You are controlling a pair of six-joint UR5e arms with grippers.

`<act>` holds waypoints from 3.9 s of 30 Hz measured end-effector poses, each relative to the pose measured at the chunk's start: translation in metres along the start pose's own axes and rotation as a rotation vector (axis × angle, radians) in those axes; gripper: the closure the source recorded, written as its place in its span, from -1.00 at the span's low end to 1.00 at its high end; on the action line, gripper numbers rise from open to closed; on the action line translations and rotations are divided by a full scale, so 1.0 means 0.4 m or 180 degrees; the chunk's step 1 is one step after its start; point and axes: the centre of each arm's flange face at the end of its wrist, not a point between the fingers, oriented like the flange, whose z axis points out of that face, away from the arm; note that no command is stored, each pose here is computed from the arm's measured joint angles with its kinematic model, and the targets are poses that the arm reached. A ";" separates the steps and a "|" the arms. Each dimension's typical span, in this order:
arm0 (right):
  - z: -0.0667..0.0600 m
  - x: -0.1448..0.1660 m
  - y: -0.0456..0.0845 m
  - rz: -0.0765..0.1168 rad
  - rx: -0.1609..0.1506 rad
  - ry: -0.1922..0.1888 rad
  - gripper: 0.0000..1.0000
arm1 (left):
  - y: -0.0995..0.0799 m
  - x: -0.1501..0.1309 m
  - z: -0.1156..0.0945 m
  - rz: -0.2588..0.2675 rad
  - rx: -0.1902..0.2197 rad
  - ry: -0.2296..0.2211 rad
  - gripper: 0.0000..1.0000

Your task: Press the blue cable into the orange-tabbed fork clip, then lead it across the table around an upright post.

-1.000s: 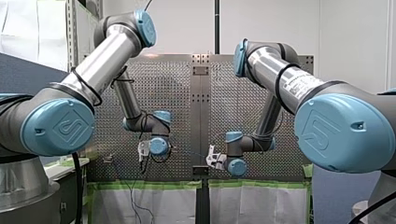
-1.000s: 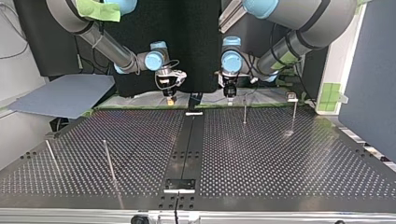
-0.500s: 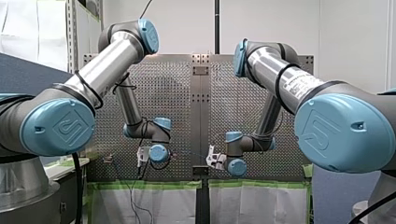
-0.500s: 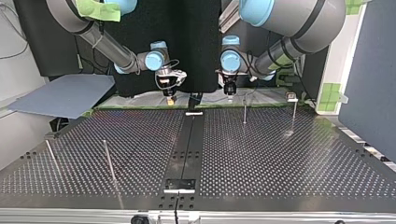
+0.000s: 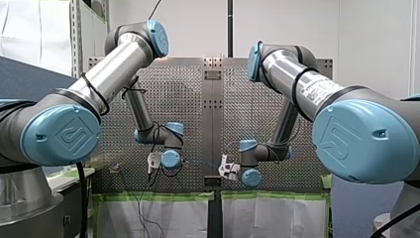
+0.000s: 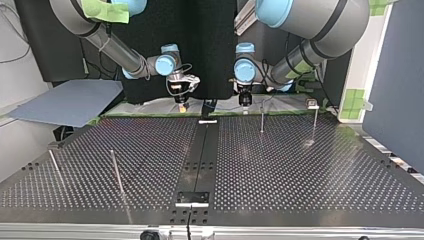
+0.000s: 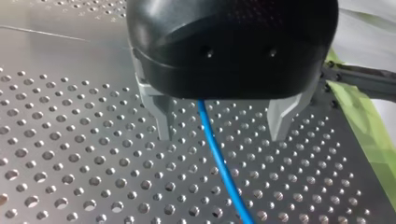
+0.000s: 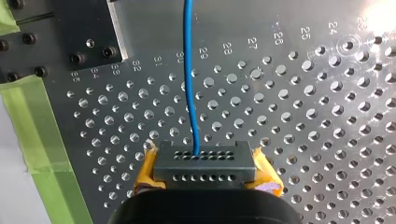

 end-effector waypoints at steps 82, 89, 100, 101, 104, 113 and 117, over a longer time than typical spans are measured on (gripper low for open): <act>-0.004 -0.004 -0.012 -0.0003 0.0028 -0.0018 1.00 | 0.014 -0.060 -0.047 0.0033 -0.0237 0.0259 0.06; -0.005 -0.005 -0.016 -0.0003 0.0034 -0.0021 1.00 | 0.009 -0.060 -0.047 0.0101 -0.0220 0.0374 0.06; -0.007 -0.007 -0.023 -0.0005 0.0047 -0.0030 1.00 | -0.008 -0.093 -0.016 0.0104 -0.0205 0.0400 0.06; -0.007 -0.008 -0.024 -0.0005 0.0048 -0.0031 1.00 | -0.007 -0.088 -0.017 0.0115 -0.0207 0.0421 0.06; -0.008 -0.008 -0.027 -0.0006 0.0054 -0.0032 1.00 | -0.005 -0.063 -0.018 0.0154 -0.0214 0.0496 0.06; -0.012 -0.013 -0.032 -0.0012 0.0054 -0.0073 1.00 | -0.020 -0.040 -0.004 0.0115 -0.0170 0.0509 0.06; -0.013 -0.013 -0.032 -0.0013 0.0052 -0.0080 1.00 | -0.031 -0.056 0.008 0.0046 -0.0154 0.0464 0.06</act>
